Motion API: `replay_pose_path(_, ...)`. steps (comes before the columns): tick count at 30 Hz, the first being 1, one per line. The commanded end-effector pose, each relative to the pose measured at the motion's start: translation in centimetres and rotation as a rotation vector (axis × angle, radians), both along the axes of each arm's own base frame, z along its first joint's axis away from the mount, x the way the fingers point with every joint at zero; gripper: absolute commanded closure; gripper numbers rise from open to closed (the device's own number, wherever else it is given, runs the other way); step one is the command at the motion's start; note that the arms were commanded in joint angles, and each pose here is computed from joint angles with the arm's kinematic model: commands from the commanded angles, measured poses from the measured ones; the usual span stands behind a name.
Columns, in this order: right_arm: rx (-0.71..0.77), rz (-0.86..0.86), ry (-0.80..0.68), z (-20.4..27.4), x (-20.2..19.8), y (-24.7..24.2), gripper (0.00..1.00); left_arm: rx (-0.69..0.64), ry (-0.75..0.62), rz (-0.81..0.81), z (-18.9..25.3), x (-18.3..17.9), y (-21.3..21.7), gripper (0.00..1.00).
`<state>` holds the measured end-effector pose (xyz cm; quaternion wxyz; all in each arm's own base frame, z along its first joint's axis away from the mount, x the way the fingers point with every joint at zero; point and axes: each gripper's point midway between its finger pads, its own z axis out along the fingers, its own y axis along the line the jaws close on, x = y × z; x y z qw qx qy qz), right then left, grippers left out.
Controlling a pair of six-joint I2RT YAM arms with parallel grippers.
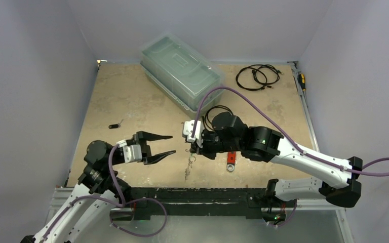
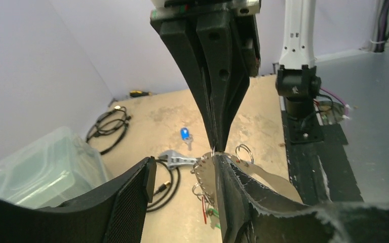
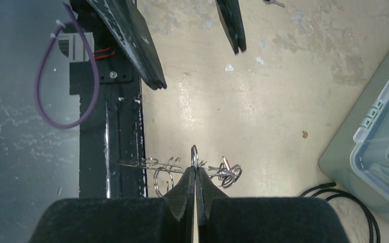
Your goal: Put the keys on the keyring
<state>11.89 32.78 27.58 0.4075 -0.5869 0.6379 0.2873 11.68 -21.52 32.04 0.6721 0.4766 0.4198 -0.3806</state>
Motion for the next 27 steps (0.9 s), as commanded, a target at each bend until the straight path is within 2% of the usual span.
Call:
replay_pose_path(1, 0.008, 0.021, -0.059, 2.3, -0.1, -0.7, 1.0, 0.063, 0.032, -0.127, -0.8, -1.0, -1.3, 0.51)
replay_pose_path(10, -0.002, 0.052, -0.062, 2.0, -0.6, -0.3, 1.0, 0.135, 0.139, -0.273, -2.6, -1.3, -3.7, 0.57)
replay_pose_path(27, -0.038, 0.06, -0.065, 1.2, -0.7, 0.3, 1.0, 0.157, 0.216, -0.309, -4.0, -1.2, -4.8, 0.66)
